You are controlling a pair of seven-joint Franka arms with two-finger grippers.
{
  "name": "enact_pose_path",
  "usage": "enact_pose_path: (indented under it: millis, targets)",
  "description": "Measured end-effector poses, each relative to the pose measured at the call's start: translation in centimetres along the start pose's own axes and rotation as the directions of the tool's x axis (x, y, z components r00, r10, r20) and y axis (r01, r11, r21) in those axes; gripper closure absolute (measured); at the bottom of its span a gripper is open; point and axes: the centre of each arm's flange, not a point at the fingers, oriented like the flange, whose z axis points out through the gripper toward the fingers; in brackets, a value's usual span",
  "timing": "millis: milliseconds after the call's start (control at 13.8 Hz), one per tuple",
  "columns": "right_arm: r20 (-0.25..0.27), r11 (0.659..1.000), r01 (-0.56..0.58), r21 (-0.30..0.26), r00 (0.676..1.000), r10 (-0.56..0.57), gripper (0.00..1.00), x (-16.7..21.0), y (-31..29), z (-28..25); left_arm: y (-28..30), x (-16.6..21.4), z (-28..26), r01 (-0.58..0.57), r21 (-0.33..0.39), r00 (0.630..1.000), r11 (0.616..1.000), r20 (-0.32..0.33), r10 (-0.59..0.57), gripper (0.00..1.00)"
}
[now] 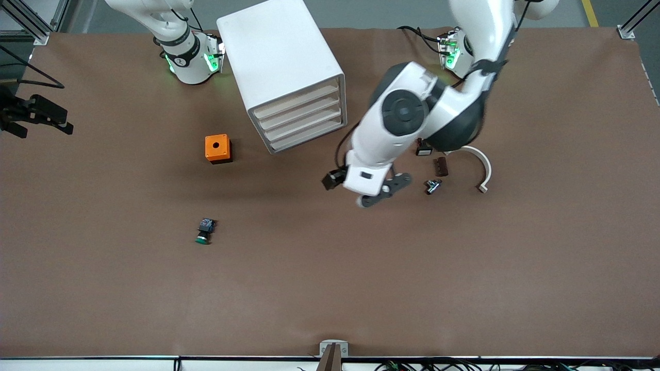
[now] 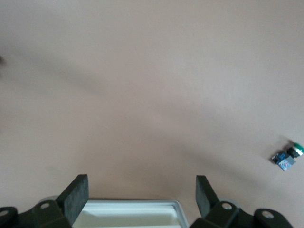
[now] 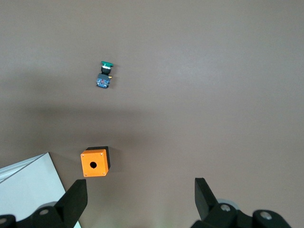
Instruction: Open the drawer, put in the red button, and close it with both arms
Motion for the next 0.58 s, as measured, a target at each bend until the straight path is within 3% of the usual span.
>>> enact_pose_path:
  millis: [578]
  targets:
    - [-0.046,1.000,0.002,-0.003,0.999,-0.002,0.00,-1.0,-0.1,0.0,-10.5,10.0,-10.0,-0.132,0.037,0.991,0.991,-0.002,0.132,0.00]
